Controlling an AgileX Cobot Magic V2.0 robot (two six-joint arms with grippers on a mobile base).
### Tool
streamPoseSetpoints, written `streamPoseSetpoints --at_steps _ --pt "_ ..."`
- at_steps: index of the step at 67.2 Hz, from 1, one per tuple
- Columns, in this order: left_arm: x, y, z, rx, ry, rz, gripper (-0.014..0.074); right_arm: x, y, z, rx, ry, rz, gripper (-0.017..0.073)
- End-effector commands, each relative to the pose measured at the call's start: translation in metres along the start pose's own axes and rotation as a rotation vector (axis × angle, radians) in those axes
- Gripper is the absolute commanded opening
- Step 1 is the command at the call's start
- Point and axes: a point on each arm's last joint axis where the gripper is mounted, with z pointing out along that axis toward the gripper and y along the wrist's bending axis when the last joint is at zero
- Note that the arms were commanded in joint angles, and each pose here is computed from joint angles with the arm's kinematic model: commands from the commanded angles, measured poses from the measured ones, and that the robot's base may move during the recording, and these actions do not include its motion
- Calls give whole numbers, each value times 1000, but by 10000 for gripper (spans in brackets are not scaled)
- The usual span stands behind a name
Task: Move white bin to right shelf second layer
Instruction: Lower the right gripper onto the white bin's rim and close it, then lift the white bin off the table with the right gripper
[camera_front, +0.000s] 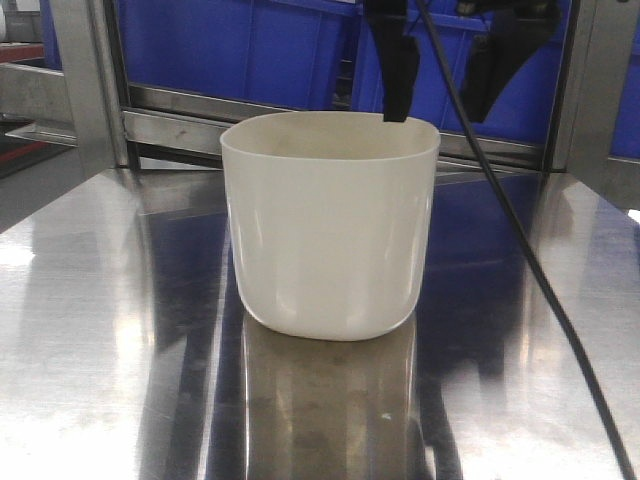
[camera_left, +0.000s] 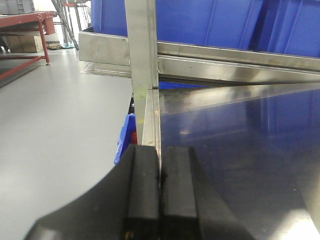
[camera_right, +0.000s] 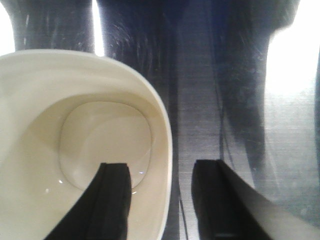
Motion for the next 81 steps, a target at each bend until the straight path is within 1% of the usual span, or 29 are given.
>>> streamPoseSetpoints --at_steps 1,7,21,41,47,58,61,69,74,81 --pt "4 0 1 3 -65 -3 85 -6 0 -14 -38 -54 -9 398" --pt "4 0 1 3 -65 -3 85 -8 1 -4 -21 -38 -7 395" --pt "4 0 1 3 -65 -3 85 -8 -5 13 -5 3 26 395" --pt "4 0 1 3 -65 -3 85 -3 -7 25 -27 14 33 389" --pt "4 0 1 3 -65 -3 85 -4 -5 25 -41 3 34 338" --pt "4 0 1 3 -65 -3 85 -4 -5 25 -39 4 33 171" --pt "4 0 1 3 -65 -3 85 -4 -5 25 -39 4 33 143" --pt "4 0 1 3 -65 -3 85 -4 -5 25 -39 4 33 80" --pt "4 0 1 3 -65 -3 85 -4 -6 24 -39 3 33 58" --pt "4 0 1 3 -65 -3 85 -6 -8 18 -38 -15 25 57"
